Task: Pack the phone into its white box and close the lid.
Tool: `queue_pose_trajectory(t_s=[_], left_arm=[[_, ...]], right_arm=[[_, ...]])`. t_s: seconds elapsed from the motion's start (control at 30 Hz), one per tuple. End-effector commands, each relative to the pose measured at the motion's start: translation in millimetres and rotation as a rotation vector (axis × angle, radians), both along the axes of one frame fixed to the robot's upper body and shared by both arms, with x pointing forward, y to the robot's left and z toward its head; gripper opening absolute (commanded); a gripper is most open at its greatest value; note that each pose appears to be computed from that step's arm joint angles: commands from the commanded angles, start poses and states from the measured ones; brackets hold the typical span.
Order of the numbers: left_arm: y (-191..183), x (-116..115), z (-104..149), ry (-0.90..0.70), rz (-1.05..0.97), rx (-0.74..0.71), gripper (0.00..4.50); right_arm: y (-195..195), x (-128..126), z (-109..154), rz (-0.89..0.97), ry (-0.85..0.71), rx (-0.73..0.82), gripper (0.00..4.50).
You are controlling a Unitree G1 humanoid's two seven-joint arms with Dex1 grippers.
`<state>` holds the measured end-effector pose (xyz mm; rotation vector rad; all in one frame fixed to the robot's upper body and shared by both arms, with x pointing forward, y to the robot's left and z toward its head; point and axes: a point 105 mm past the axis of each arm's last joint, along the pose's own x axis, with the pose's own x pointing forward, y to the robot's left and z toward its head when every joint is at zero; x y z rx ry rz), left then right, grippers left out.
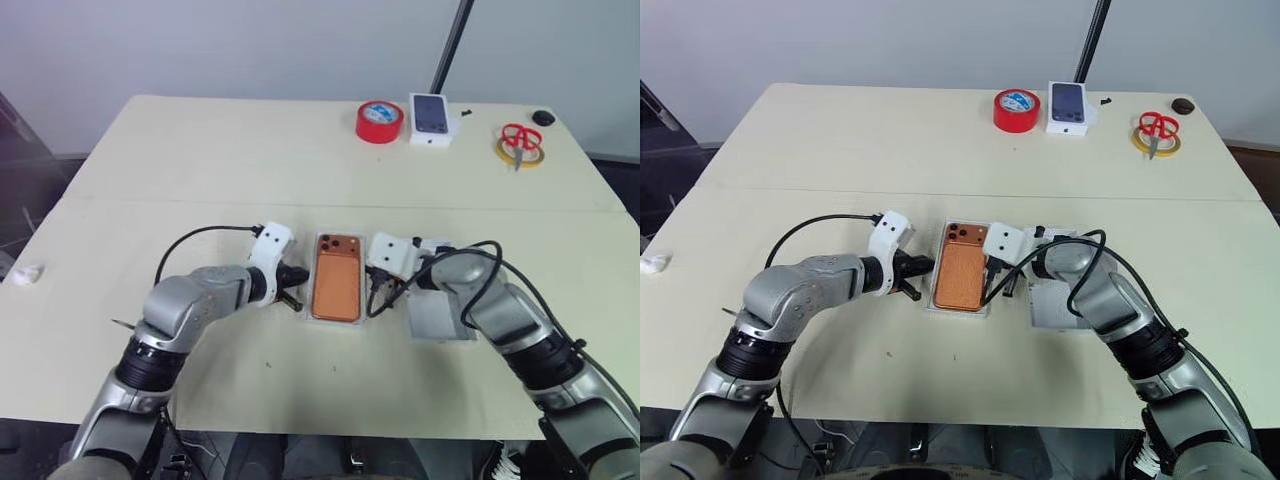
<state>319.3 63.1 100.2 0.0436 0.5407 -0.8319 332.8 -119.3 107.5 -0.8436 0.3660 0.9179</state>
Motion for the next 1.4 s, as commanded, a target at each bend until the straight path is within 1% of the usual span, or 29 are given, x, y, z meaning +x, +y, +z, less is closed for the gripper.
queue_pose_trajectory(t_s=[0.03, 0.13, 0.33, 0.53, 0.73, 0.83, 0.87, 0.93, 1.03, 1.13, 1.2, 1.3, 1.4], left_arm=[[-44.6, -16.4, 12.2, -0.008, -0.183, -0.077, 0.05], [-64.7, -21.3, 13.7, 0.014, -0.240, -0.108, 0.05], [-84.9, -28.5, 10.0, 0.048, -0.305, -0.120, 0.05], [-89.2, -29.3, 6.4, 0.074, -0.313, -0.131, 0.05], [-78.0, -26.8, 6.0, 0.079, -0.286, -0.133, 0.05], [-58.8, -27.2, 11.6, 0.055, -0.259, -0.152, 0.00], [-53.3, -27.6, 13.4, 0.044, -0.253, -0.158, 0.00], [-45.2, -28.5, 16.9, 0.019, -0.247, -0.167, 0.00], [-30.4, -32.8, 22.5, -0.105, -0.280, -0.133, 0.00], [-23.7, -41.6, 22.0, -0.199, -0.351, -0.099, 0.00], [-21.4, -48.1, 25.3, -0.263, -0.400, -0.105, 0.00], [-18.7, -57.1, 32.7, -0.402, -0.476, -0.113, 0.00], [-16.0, -67.1, 33.2, -0.459, -0.554, -0.119, 0.00]], right_arm=[[3.6, -13.2, 14.2, 0.072, -0.025, 0.002, 0.00], [-15.0, -22.5, 12.1, 0.064, 0.000, -0.042, 0.00], [-43.9, -38.5, 5.9, 0.021, 0.048, -0.093, 0.00], [-61.0, -43.8, 1.9, -0.030, 0.055, -0.124, 0.00], [-68.9, -47.0, 17.2, -0.061, 0.050, -0.093, 0.00], [-74.9, -62.1, 30.1, -0.058, 0.121, -0.050, 0.72], [-76.0, -66.2, 34.3, -0.057, 0.136, -0.038, 1.17], [-78.3, -68.8, 41.2, -0.079, 0.145, -0.013, 2.24], [-86.2, -67.0, 47.9, -0.198, 0.193, 0.056, 3.80], [-92.1, -65.8, 44.1, -0.315, 0.264, 0.100, 3.80], [-95.5, -61.5, 40.1, -0.404, 0.286, 0.135, 3.80], [-102.6, -58.0, 30.3, -0.548, 0.336, 0.167, 3.80], [-103.3, -59.5, 22.0, -0.623, 0.378, 0.173, 3.80]])
